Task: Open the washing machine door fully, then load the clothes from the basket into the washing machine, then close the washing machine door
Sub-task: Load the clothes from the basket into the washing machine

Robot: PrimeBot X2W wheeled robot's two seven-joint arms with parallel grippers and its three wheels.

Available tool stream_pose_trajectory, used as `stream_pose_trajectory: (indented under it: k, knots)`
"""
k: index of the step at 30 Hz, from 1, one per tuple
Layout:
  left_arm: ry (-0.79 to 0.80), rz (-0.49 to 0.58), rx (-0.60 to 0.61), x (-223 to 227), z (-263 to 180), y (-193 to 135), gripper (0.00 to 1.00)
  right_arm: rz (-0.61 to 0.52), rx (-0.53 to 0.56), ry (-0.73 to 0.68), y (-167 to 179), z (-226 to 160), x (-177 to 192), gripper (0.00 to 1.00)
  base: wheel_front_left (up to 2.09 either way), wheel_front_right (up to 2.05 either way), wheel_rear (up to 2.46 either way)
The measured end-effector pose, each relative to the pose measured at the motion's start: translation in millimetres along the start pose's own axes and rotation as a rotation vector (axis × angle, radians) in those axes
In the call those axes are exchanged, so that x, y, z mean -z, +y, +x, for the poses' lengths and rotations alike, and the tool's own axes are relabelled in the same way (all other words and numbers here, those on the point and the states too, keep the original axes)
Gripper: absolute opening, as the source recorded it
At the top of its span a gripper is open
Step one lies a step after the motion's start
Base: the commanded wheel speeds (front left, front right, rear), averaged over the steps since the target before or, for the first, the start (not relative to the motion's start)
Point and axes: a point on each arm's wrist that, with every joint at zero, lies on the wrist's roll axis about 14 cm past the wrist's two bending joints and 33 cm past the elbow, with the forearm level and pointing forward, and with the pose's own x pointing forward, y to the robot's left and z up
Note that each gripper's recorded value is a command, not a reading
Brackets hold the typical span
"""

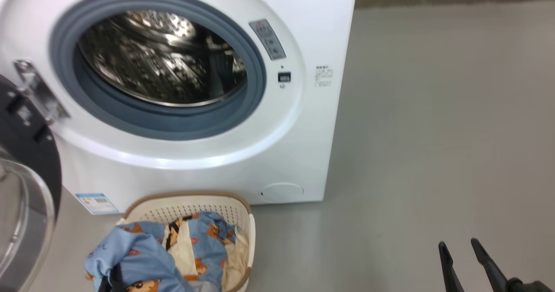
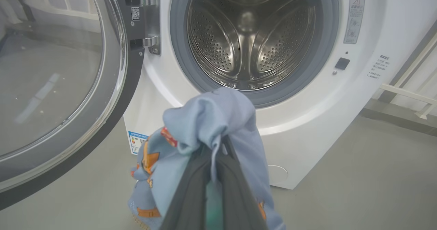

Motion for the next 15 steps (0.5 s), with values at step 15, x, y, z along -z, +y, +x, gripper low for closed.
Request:
stream_pose_trajectory:
  k: [15]
  knots:
    - [-0.082,0.024,0.019,-24,-24,-5,0.0,0.004,-0.036,-0.047,14,-5,-13,1.0,0.0,0.0,0.0]
